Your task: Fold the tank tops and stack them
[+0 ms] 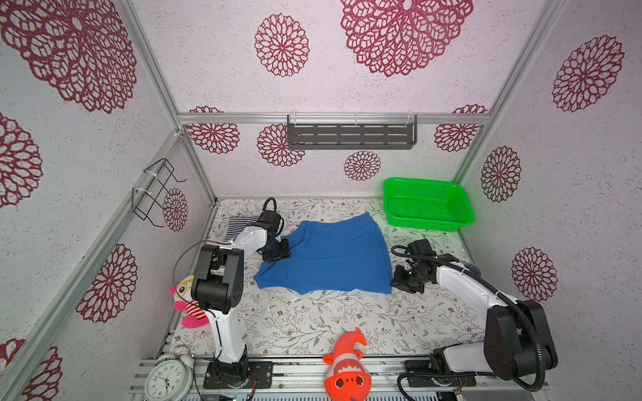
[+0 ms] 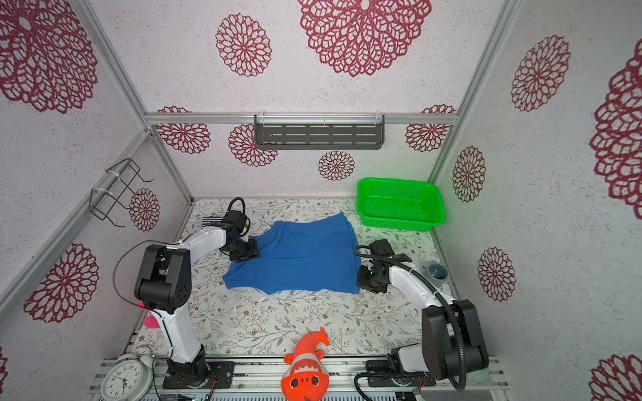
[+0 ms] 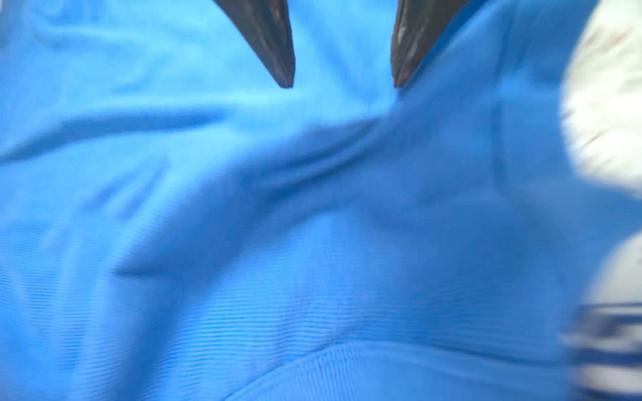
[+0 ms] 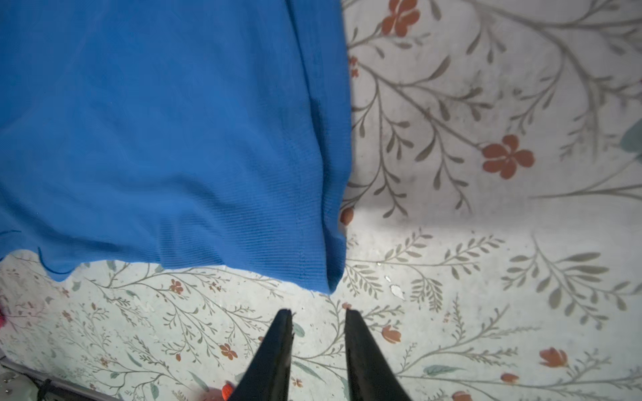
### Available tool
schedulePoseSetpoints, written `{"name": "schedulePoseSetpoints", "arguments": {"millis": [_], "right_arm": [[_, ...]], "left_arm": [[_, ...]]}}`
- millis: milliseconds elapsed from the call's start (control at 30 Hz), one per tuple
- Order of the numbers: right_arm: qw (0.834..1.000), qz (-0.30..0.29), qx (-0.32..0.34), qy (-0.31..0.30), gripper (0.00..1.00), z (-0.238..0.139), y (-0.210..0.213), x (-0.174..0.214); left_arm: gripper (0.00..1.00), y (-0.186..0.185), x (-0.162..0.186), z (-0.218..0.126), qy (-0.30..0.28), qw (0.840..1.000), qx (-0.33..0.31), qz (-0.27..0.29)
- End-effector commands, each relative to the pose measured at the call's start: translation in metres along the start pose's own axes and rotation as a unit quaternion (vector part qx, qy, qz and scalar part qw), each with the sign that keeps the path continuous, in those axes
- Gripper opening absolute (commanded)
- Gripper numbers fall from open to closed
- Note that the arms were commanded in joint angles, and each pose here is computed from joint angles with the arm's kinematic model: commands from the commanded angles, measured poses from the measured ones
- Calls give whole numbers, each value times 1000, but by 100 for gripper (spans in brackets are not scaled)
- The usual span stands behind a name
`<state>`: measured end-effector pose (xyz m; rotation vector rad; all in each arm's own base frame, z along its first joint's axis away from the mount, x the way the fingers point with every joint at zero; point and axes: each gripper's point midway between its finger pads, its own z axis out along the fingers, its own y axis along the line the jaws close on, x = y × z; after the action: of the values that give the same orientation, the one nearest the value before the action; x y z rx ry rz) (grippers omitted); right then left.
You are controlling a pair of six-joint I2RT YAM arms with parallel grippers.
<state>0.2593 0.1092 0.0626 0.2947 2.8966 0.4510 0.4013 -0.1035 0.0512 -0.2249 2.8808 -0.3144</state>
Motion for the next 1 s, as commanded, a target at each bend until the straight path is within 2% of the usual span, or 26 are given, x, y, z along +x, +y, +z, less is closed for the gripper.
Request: {"name": "schedulePoseSetpoints", "arguments": {"millis": [0, 167, 333, 567, 733, 967], "right_arm": [[999, 27, 17, -18, 29, -3, -2, 1], [998, 52, 36, -21, 32, -7, -11, 2], [997, 64, 34, -22, 37, -5, -13, 4], [998, 64, 17, -17, 37, 4, -7, 11], [997, 75, 8, -20, 37, 11, -7, 15], [996, 90, -12, -27, 37, 20, -3, 17]], "left_arm": [[49, -3, 15, -44, -9, 999, -24, 19], [45, -12, 80, -53, 41, 999, -14, -4], [44, -31, 136, -32, 90, 995, 6, -39], [44, -56, 133, -12, 81, 996, 18, -43], [44, -56, 137, 0, 96, 995, 3, -34], [39, -54, 151, 5, 123, 992, -8, -29]]}}
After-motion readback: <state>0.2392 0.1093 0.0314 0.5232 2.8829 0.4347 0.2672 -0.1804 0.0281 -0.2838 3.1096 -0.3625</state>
